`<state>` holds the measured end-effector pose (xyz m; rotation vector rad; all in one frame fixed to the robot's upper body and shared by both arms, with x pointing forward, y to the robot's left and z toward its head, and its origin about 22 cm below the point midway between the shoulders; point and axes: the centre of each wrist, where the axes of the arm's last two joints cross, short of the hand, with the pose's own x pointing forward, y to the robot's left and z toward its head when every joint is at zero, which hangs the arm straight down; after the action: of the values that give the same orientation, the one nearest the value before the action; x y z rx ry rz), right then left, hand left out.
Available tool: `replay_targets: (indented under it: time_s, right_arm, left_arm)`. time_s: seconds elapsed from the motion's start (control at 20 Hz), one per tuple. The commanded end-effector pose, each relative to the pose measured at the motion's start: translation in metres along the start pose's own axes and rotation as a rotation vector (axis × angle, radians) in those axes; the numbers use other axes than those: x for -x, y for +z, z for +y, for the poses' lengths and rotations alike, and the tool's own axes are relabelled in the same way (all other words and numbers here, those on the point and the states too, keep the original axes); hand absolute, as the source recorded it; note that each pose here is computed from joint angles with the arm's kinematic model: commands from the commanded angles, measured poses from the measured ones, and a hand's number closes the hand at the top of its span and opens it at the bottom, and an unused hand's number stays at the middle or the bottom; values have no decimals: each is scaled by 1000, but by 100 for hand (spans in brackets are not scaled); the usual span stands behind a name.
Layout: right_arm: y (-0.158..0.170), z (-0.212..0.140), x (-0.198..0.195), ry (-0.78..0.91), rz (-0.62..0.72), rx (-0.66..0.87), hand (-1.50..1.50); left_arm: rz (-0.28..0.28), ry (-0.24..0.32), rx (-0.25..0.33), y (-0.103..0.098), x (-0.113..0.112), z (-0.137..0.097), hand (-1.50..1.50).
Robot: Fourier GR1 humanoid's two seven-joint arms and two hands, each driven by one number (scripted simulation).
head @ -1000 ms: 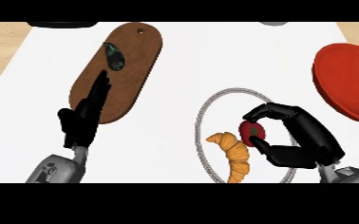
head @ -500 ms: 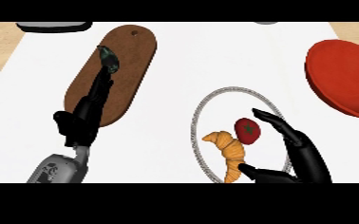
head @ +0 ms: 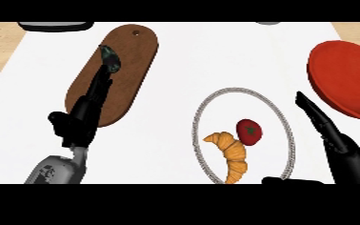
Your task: Pick the tomato from the placemat and place it in the bowl
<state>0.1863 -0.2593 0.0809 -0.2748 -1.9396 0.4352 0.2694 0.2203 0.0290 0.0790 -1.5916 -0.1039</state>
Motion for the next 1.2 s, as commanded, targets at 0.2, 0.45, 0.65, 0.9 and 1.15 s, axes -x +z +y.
replay_targets:
  time_s: [0.2, 0.45, 0.65, 0.9, 1.15]
  right_arm:
    - [-26, -8, -43, 84, 225, -146, -150]
    - [-46, -9, -27, 159, 376, -251, -150]
    - [-49, 11, -22, 185, 447, -323, -150]
    - [-26, 14, -6, 180, 464, -362, -150]
    - [-31, 9, 7, 126, 443, -351, -150]
  left_arm:
    - [2, -10, 11, 9, 5, 4, 0]
    - [-16, -8, 7, -6, 11, -14, 0]
    - [-15, -7, 14, -6, 4, -8, 0]
    - [-11, 5, -2, -12, -7, -4, 0]
    - [5, 13, 0, -8, 13, -5, 0]
